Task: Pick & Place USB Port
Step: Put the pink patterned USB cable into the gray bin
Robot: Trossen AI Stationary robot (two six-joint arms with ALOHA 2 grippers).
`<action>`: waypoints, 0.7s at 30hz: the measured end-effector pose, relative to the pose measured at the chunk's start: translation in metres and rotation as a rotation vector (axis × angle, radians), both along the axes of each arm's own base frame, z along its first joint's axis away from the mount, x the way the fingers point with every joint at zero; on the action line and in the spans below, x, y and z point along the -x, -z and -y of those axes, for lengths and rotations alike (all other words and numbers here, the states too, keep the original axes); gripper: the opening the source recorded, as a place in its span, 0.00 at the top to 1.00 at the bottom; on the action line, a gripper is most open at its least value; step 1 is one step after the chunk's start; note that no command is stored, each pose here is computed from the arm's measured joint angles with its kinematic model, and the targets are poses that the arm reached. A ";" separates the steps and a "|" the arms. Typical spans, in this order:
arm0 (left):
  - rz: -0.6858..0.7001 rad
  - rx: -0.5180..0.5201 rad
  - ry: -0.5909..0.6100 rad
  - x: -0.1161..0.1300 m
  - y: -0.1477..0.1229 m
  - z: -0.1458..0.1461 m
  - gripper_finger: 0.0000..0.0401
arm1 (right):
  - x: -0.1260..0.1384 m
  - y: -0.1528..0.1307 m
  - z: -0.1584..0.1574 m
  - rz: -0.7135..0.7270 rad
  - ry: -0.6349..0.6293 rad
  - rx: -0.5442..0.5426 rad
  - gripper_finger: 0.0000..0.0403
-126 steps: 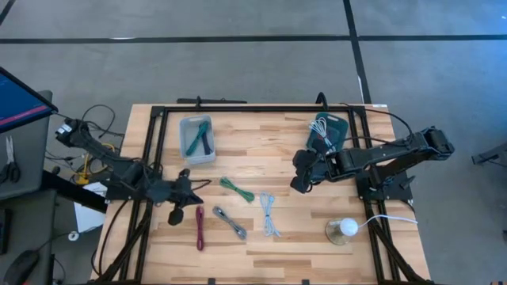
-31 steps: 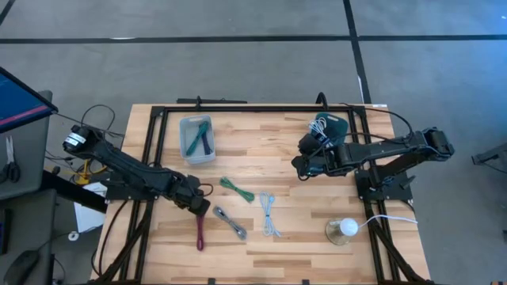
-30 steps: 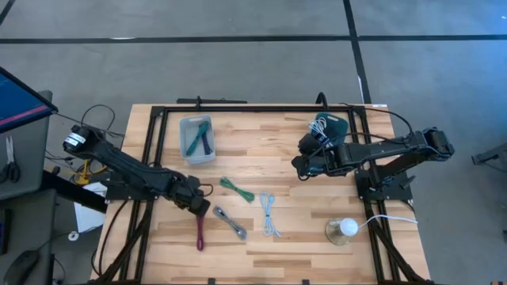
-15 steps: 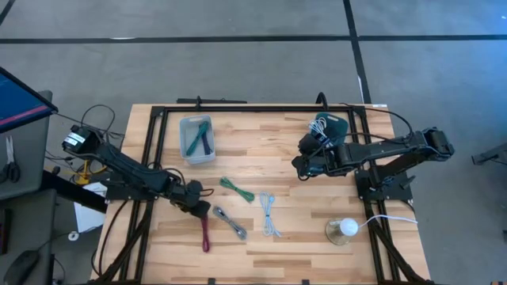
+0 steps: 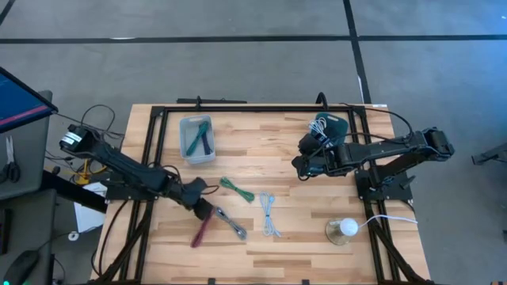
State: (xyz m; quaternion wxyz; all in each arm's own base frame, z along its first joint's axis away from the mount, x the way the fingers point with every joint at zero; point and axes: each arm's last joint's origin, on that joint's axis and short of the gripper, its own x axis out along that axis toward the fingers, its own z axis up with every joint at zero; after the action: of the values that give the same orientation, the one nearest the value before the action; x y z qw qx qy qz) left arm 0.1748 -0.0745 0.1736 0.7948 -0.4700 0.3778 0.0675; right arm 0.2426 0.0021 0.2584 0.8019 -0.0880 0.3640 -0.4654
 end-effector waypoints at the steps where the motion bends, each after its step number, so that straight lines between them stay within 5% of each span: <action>1: 0.027 -0.026 0.001 0.000 -0.004 -0.001 0.99 | 0.000 0.000 0.000 0.000 0.000 0.000 0.73; 9: 0.257 -0.247 -0.044 0.008 -0.035 -0.012 0.99 | 0.000 0.000 0.000 0.003 0.000 0.000 0.73; 21: 0.447 -0.769 -0.260 0.034 -0.072 -0.047 0.99 | 0.000 0.000 0.000 0.004 0.000 -0.001 0.73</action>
State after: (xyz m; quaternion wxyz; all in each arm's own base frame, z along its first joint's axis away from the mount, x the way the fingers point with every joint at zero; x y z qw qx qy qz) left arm 0.1410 -0.0274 0.2460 0.9583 -0.1876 0.0825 0.1990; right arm 0.2428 0.0020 0.2585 0.8026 -0.0867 0.3627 -0.4657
